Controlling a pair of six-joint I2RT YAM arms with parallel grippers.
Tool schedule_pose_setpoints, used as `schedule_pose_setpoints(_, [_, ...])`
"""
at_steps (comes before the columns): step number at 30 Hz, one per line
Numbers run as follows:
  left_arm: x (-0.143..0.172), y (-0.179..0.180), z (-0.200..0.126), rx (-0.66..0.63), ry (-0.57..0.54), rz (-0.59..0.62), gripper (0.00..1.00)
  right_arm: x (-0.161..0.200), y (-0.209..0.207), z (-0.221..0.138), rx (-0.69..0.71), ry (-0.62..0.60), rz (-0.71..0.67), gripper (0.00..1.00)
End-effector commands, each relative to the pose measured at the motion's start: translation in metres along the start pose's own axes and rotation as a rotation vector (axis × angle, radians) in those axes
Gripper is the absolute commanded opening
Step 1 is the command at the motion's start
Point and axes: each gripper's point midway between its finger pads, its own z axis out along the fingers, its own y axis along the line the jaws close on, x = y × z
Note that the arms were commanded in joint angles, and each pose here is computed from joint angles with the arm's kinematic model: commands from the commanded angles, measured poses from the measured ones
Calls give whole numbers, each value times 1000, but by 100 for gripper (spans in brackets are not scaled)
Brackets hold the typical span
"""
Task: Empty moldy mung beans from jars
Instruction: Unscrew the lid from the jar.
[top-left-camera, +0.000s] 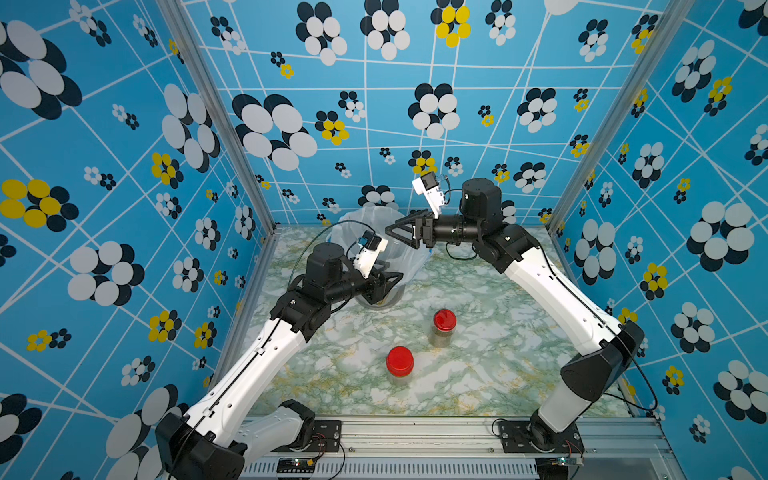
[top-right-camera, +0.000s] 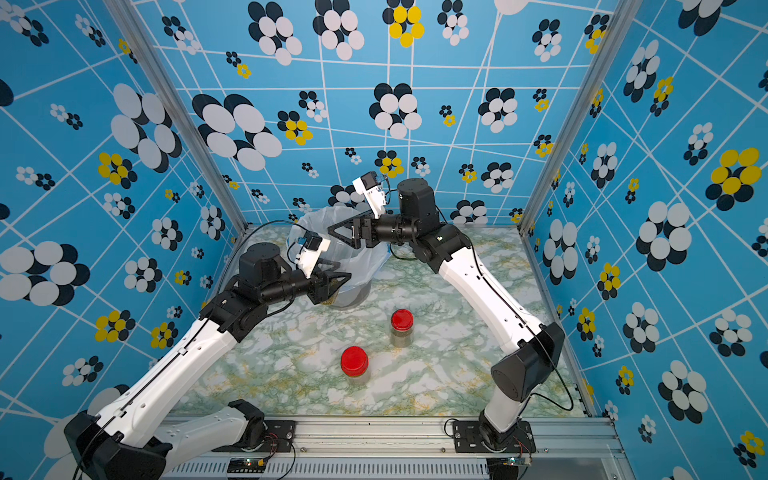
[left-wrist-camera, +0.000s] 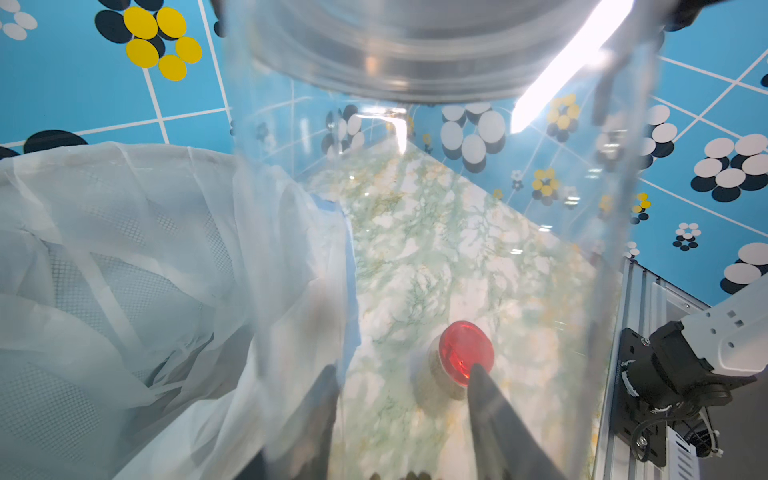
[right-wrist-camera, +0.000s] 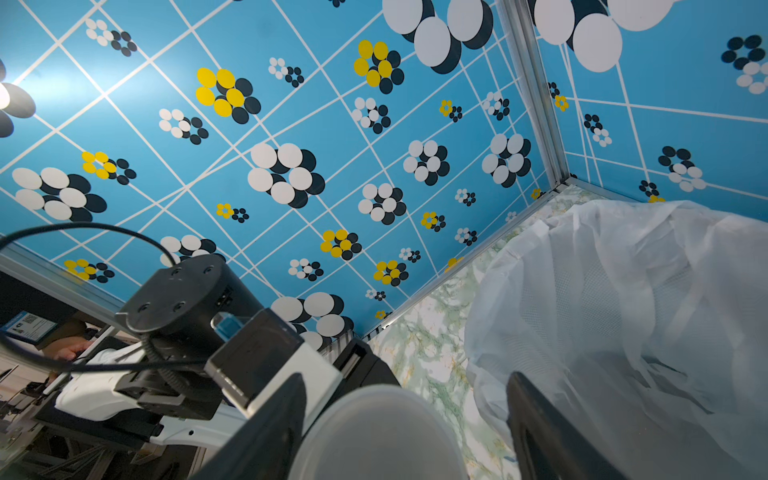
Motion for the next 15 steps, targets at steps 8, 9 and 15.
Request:
schedule_pose_setpoints(8, [-26,-3,-16,-31,-113,59,19,-12,3,-4,-6,-26,11,68])
schedule_pose_setpoints(9, [-26,-2,-16,-33,-117,59,19,-10,2,-4,-4,-21,15,70])
schedule_pose_setpoints(15, [-24,-2,-13,-22,-107,50,19,-7,1,-1,-20,-9,18,71])
